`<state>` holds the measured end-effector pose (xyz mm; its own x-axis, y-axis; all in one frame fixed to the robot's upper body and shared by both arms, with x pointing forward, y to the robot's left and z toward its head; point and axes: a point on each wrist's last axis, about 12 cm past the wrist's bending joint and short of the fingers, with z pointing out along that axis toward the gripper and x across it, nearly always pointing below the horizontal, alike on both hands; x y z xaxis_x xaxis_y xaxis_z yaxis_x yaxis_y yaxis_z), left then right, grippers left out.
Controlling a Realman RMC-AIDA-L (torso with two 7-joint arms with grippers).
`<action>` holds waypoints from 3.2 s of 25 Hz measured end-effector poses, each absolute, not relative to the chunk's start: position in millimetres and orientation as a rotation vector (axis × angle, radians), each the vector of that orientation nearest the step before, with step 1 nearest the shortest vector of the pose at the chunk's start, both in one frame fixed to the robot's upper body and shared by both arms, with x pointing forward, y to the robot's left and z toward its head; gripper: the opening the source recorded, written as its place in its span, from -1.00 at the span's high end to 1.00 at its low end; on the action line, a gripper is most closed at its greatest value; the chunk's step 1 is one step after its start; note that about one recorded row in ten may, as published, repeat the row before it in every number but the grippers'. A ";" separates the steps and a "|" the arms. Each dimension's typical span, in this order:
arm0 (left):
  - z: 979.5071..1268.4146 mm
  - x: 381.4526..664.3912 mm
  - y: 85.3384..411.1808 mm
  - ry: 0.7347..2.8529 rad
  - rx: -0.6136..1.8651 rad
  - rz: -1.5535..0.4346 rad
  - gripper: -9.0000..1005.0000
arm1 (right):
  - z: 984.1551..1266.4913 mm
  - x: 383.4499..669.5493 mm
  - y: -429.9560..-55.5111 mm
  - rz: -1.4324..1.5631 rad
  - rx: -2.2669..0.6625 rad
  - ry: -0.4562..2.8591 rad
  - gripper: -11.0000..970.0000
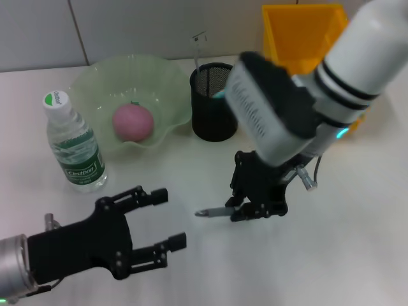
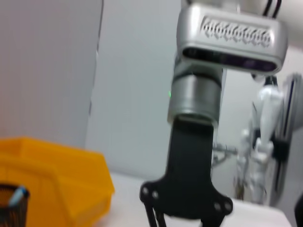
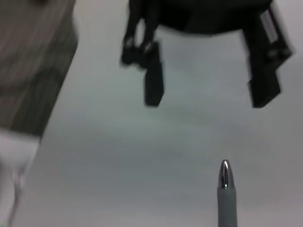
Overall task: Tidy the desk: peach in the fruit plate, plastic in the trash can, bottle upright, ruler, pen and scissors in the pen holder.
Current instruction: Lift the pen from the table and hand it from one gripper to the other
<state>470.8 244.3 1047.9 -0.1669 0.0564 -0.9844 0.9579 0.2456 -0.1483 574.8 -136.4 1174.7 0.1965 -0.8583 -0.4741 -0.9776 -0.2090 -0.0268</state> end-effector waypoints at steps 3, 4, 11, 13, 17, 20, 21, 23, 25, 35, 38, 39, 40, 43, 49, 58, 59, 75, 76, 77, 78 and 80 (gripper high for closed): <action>1054.4 468.3 248.3 1.424 0.937 -1.105 -0.59 | 1172.3 571.7 -146.4 0.604 -2.053 1.771 0.71; 1054.4 468.3 248.3 1.424 0.937 -1.105 -0.59 | 1167.1 567.0 -158.2 0.684 -1.947 1.813 0.71; 1054.5 462.3 247.7 1.355 0.834 -1.089 -0.59 | 1156.0 554.5 -186.0 0.899 -1.665 1.814 0.71; 1054.4 462.4 246.3 1.350 0.819 -1.106 -0.59 | 1152.8 551.0 -192.6 0.949 -1.598 1.780 0.71; 1053.9 461.4 246.0 1.342 0.750 -1.132 -0.59 | 1143.0 543.7 -199.9 1.017 -1.523 1.738 0.71; 1054.5 460.9 246.8 1.336 0.718 -1.146 -0.59 | 1138.6 540.1 -203.8 1.045 -1.483 1.699 0.71; 1054.1 460.9 246.7 1.340 0.713 -1.149 -0.59 | 1138.0 539.7 -204.9 1.051 -1.471 1.690 0.71; 1053.9 461.1 246.5 1.341 0.712 -1.150 -0.59 | 1136.7 539.1 -207.2 1.063 -1.442 1.671 0.71; 1052.3 463.2 244.5 1.357 0.712 -1.150 -0.59 | 1135.6 539.0 -208.3 1.067 -1.431 1.658 0.71; 1053.2 468.4 238.3 1.375 0.695 -1.203 -0.59 | 1133.7 547.0 -194.9 1.081 -1.379 1.590 0.71; 1054.2 467.6 236.7 1.363 0.697 -1.216 -0.59 | 1129.9 550.1 -188.5 1.097 -1.377 1.577 0.71; 1054.6 467.7 236.1 1.359 0.699 -1.220 -0.59 | 1129.9 550.1 -188.5 1.097 -1.377 1.577 0.71; 1054.8 467.9 235.8 1.359 0.699 -1.223 -0.59 | 1128.5 551.2 -186.3 1.100 -1.376 1.575 0.71; 1055.8 469.7 234.3 1.361 0.695 -1.237 -0.59 | 1125.6 553.5 -179.2 1.114 -1.376 1.560 0.71; 1056.2 471.4 233.7 1.364 0.690 -1.240 -0.59 | 1125.4 555.3 -177.7 1.105 -1.366 1.551 0.71; 1055.2 471.6 233.3 1.371 0.684 -1.241 -0.55 | 1124.6 557.6 -171.9 1.119 -1.369 1.544 0.71; 1055.2 471.6 233.3 1.371 0.684 -1.241 -0.53 | 1124.6 557.8 -170.9 1.123 -1.368 1.538 0.71; 1054.6 470.9 234.5 1.366 0.647 -1.235 0.03 | 1124.0 558.4 -169.2 1.134 -1.363 1.529 0.71; 1053.7 470.5 234.5 1.370 0.641 -1.235 0.04 | 1124.0 558.4 -169.3 1.134 -1.363 1.529 0.71; 1053.0 470.2 234.4 1.373 0.637 -1.234 0.05 | 1123.9 558.4 -169.2 1.134 -1.363 1.529 0.71; 1052.6 469.9 234.5 1.373 0.635 -1.232 0.05 | 1123.8 558.3 -169.3 1.135 -1.363 1.529 0.71; 1051.5 469.4 234.3 1.373 0.635 -1.224 0.07 | 1123.7 558.3 -169.3 1.135 -1.362 1.530 0.71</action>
<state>469.4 234.3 1051.5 -0.2210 -0.2710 -0.9369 0.8999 0.3135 -0.3030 558.3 -169.3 1123.7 -0.1228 -0.2974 -0.9468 -0.9924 0.0271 0.1202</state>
